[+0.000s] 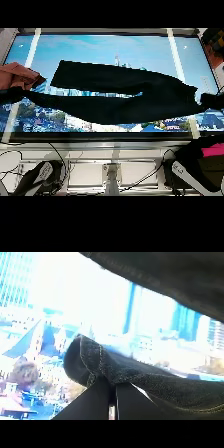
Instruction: Fold the clothes and pants, and hang the long-sleeved shirts on hangers.
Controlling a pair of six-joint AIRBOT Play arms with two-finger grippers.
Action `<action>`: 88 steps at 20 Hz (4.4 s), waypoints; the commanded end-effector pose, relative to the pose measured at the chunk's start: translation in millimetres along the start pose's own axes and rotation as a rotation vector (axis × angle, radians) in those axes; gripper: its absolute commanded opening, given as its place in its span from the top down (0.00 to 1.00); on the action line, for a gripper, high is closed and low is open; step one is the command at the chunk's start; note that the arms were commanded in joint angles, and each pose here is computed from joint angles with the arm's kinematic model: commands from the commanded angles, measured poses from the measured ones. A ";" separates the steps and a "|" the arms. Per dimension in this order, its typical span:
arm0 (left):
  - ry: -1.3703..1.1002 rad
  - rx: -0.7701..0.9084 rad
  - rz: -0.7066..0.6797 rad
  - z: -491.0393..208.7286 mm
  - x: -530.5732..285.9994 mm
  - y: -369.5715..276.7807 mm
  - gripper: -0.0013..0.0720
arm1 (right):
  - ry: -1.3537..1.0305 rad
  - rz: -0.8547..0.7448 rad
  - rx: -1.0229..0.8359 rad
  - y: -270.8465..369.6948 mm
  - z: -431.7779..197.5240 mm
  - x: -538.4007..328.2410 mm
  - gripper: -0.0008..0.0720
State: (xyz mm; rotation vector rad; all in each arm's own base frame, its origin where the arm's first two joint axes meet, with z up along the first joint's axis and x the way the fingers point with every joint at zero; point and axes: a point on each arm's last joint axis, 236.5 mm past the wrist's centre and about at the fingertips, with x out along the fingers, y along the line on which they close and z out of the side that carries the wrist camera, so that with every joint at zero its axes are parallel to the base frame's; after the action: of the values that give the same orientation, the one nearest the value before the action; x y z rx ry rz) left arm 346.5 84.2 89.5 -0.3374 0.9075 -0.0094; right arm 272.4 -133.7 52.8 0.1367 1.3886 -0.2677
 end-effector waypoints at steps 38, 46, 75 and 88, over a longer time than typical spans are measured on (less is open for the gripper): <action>0.200 0.162 -0.068 -44.9 140.2 63.9 0.03 | -0.186 -0.018 0.099 -0.9 22.8 52.4 0.94; 0.252 0.238 -0.113 -53.7 176.7 49.8 0.03 | -0.185 -0.018 0.099 -0.8 22.6 52.4 0.94; 0.330 0.085 -0.272 10.6 48.0 -19.3 0.94 | -0.155 -0.007 0.103 2.1 15.8 53.3 0.94; 0.714 -0.134 -0.170 -83.7 143.6 49.6 0.93 | -0.186 -0.011 0.103 0.7 22.9 52.3 0.94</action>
State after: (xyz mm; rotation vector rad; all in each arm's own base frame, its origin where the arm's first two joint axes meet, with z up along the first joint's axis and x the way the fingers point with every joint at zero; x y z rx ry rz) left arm 365.0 83.8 -52.3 -0.5226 1.5365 -0.2463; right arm 299.1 -143.1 3.9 0.1890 1.2082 -0.3516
